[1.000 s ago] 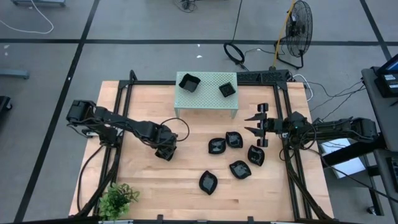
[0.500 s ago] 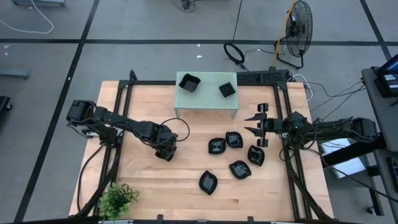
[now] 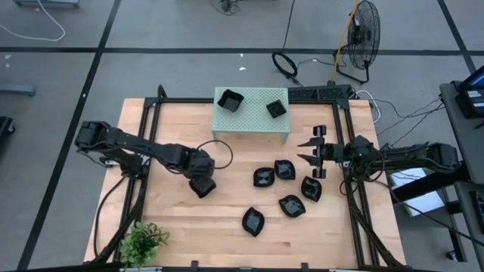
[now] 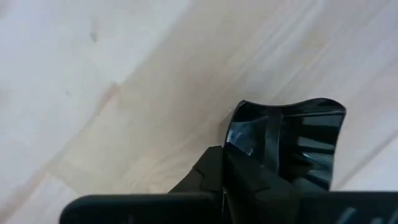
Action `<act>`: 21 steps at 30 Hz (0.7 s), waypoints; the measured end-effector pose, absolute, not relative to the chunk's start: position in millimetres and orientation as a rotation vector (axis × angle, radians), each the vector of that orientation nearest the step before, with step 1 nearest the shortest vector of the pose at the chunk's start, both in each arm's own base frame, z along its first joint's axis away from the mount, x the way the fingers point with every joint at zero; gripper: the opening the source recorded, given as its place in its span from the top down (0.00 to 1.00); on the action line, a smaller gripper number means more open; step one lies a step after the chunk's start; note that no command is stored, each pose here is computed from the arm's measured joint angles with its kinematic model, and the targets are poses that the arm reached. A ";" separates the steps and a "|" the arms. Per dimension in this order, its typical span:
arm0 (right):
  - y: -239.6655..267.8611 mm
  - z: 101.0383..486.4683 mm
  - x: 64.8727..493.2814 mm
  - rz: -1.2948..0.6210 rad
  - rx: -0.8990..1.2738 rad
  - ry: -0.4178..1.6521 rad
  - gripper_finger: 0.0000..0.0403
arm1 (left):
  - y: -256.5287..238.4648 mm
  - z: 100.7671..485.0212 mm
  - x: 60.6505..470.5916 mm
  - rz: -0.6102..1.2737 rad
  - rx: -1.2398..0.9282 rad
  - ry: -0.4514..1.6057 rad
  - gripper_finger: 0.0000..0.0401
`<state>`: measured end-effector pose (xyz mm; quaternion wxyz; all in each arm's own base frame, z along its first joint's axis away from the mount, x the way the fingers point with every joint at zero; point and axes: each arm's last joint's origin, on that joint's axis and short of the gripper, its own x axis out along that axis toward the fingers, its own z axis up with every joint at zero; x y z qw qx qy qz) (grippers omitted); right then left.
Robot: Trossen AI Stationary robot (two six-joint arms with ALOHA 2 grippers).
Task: Pick & Place Mini shaped plates
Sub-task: Stack the black distorted square plate on top of the other black distorted square plates on the shelf
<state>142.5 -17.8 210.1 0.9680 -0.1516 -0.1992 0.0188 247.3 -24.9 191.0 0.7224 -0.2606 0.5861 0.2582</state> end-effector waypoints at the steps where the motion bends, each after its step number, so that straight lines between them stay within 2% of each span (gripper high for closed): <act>1: -17.8 210.2 142.5 0.038 -0.307 -0.403 0.69 | -24.3 198.2 248.6 0.572 -0.571 1.259 0.98; 8: -17.8 210.2 142.5 0.038 -0.307 -0.403 0.69 | -16.4 264.3 260.8 0.571 -0.455 0.968 0.98; 15: -17.8 210.2 142.5 0.038 -0.306 -0.403 0.69 | 10.0 330.6 277.9 0.654 -0.229 0.636 0.99; 21: -17.8 210.2 142.5 0.038 -0.306 -0.403 0.69 | 64.4 370.8 279.4 0.687 -0.295 0.463 0.98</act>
